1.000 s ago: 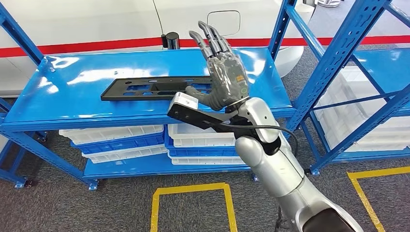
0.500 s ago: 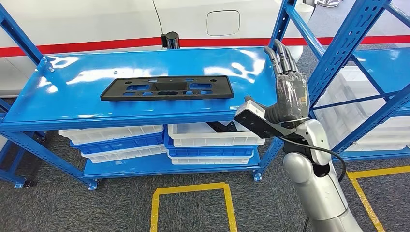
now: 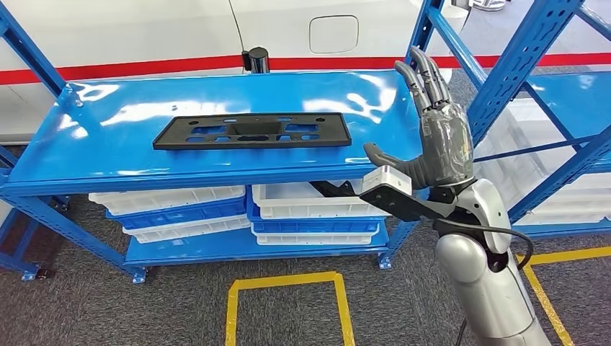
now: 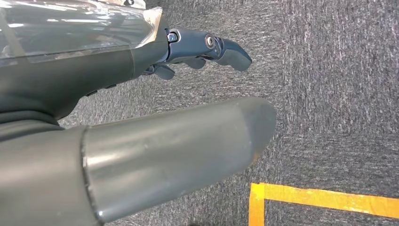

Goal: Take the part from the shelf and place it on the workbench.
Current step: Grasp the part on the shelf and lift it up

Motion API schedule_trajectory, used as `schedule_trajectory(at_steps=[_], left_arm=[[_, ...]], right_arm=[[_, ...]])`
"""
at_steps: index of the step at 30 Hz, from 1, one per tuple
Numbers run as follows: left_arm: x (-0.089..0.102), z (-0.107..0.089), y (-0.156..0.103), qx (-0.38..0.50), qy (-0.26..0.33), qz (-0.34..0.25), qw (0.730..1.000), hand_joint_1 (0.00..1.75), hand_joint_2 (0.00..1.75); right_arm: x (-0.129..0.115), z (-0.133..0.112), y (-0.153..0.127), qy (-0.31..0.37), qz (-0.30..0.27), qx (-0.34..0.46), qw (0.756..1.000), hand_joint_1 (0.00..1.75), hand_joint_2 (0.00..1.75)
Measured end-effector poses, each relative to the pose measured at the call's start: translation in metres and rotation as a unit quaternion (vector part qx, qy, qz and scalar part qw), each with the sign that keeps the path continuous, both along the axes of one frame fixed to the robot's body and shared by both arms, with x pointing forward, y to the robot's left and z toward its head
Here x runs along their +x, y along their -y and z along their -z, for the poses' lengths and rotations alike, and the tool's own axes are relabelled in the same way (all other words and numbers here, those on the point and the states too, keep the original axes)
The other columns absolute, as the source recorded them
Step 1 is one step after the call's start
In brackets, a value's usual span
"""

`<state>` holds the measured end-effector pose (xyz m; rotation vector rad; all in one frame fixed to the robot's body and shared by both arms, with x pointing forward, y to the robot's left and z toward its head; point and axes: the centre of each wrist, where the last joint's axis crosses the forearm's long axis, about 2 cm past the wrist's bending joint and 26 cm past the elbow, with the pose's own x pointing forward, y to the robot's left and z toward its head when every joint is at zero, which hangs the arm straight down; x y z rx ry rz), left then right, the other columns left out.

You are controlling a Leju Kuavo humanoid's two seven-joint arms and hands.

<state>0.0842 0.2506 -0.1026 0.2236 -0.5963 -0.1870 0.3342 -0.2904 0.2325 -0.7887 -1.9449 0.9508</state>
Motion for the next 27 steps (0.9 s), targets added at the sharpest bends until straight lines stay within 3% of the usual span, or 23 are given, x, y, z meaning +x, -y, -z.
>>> schedule_trajectory(at_steps=[8, 18, 27], left_arm=[[0.001, 0.0, 0.001, 0.0, -0.001, 0.0, 1.0, 0.0, 0.0], [0.01, -0.003, 0.008, 0.0, -0.001, 0.008, 1.0, 0.0, 0.0], [0.01, -0.003, 0.01, -0.001, -0.001, 0.007, 1.0, 0.0, 0.0]], right_arm=[[0.008, -0.015, -0.023, 0.006, -0.051, -0.017, 0.999, 0.0, 1.75], [0.03, -0.041, -0.084, -0.004, -0.13, -0.039, 0.991, 0.0, 1.75], [0.035, -0.043, -0.096, -0.009, -0.145, -0.049, 0.988, 0.0, 1.75]])
